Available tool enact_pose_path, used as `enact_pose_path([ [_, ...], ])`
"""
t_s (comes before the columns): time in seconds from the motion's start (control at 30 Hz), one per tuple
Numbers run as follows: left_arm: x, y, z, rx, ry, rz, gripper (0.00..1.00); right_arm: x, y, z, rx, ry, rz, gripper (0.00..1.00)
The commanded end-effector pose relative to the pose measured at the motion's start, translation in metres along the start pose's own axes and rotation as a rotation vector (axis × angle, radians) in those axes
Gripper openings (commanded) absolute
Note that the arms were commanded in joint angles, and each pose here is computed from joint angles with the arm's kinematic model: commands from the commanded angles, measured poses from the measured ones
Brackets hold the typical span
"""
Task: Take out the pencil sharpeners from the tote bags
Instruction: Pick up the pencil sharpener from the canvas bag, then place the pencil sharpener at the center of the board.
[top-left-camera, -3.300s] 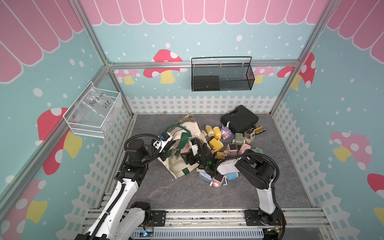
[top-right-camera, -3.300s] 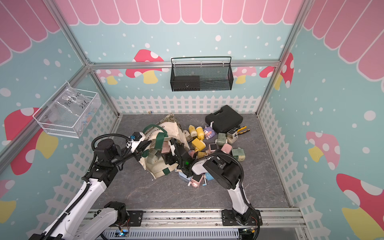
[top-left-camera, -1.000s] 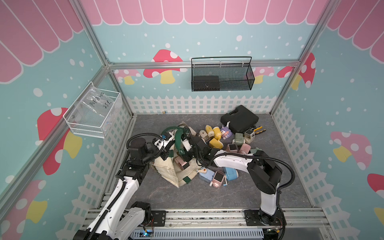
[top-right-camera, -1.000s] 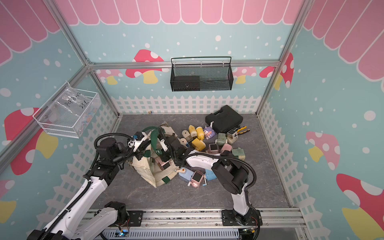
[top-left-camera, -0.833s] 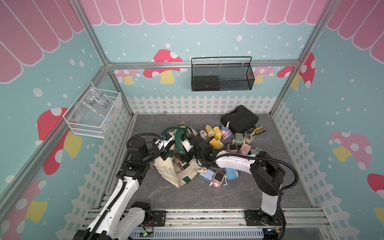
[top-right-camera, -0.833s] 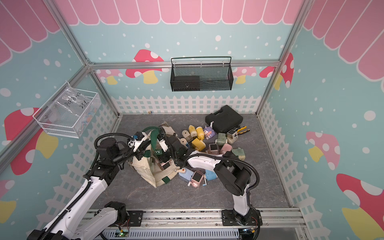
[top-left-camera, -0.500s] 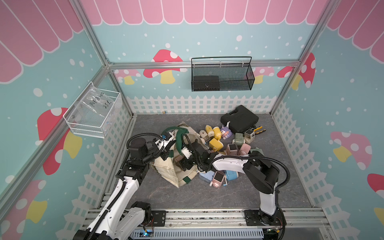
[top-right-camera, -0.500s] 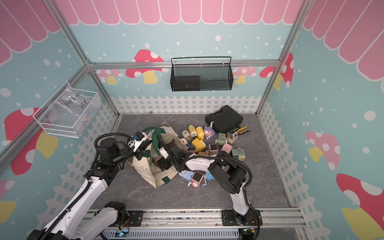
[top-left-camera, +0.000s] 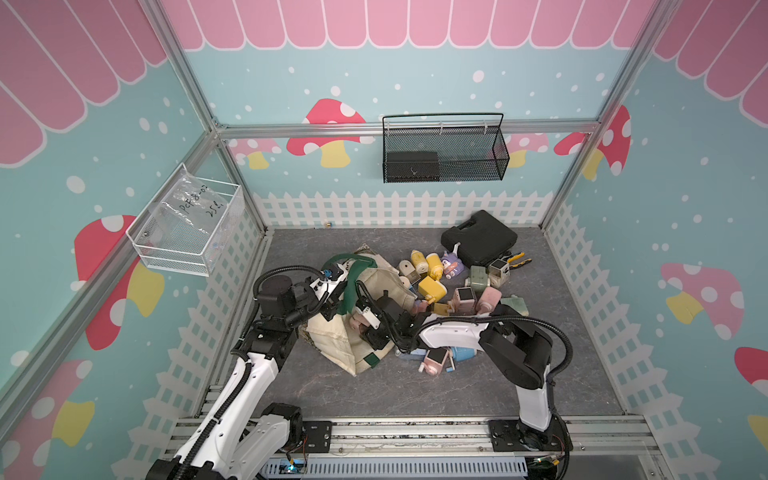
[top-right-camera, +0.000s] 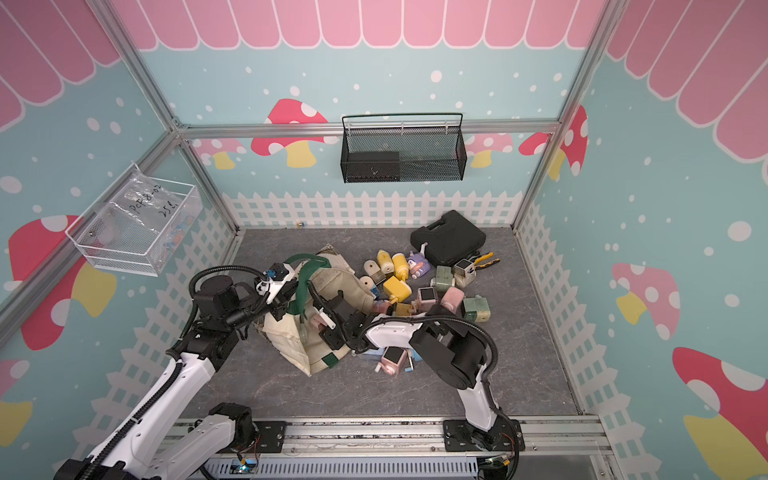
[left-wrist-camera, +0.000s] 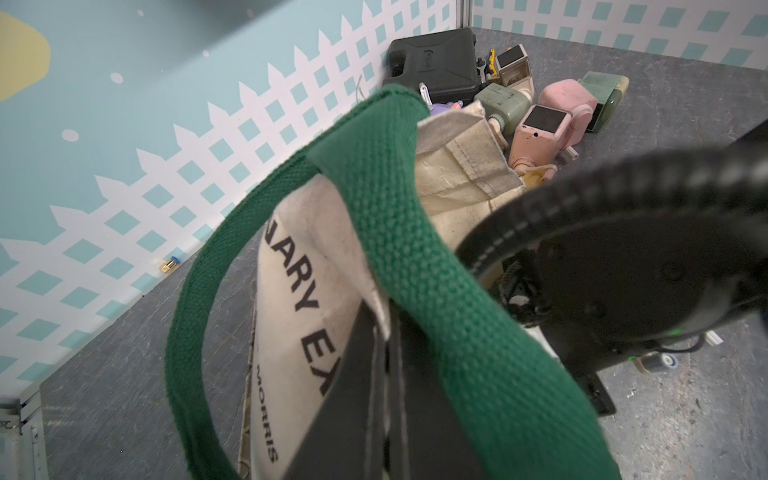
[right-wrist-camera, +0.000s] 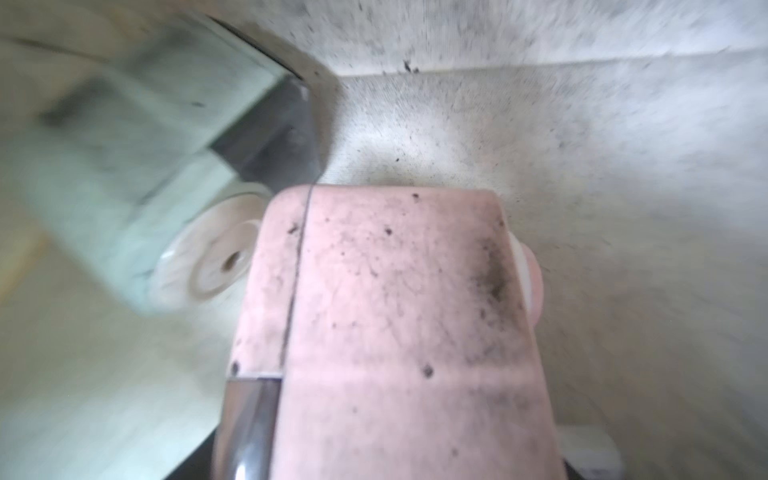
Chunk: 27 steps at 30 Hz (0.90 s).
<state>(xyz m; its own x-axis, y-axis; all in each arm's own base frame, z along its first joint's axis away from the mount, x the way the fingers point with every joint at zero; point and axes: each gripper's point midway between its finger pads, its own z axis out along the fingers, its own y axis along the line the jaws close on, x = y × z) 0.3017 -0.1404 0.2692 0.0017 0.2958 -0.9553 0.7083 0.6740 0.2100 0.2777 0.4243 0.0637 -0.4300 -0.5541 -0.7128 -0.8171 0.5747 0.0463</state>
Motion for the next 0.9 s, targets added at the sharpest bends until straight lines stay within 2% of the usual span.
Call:
enact_pose_path([
  [0.0,-0.016,0.01,-0.003,-0.044,-0.024,0.058,0.0,-0.06,0.005,-0.05,-0.027,-0.202,-0.091,0.52],
  [0.2,-0.015,0.021,-0.003,-0.105,-0.01,0.045,0.0,-0.065,0.009,-0.106,-0.099,-0.275,-0.094,0.5],
  [0.37,-0.018,0.027,-0.003,-0.129,-0.012,-0.009,0.0,-0.021,-0.028,-0.145,0.061,-0.214,0.005,0.5],
  [0.47,-0.022,0.026,-0.001,-0.109,-0.017,-0.039,0.0,0.011,-0.056,-0.173,0.138,-0.208,0.112,0.5],
  [0.63,-0.02,0.026,0.0,-0.108,-0.01,-0.036,0.0,0.065,-0.109,-0.217,0.324,-0.219,0.391,0.49],
  [0.87,-0.021,0.024,-0.001,-0.097,-0.014,-0.042,0.0,0.137,-0.144,-0.241,0.551,-0.175,0.635,0.47],
])
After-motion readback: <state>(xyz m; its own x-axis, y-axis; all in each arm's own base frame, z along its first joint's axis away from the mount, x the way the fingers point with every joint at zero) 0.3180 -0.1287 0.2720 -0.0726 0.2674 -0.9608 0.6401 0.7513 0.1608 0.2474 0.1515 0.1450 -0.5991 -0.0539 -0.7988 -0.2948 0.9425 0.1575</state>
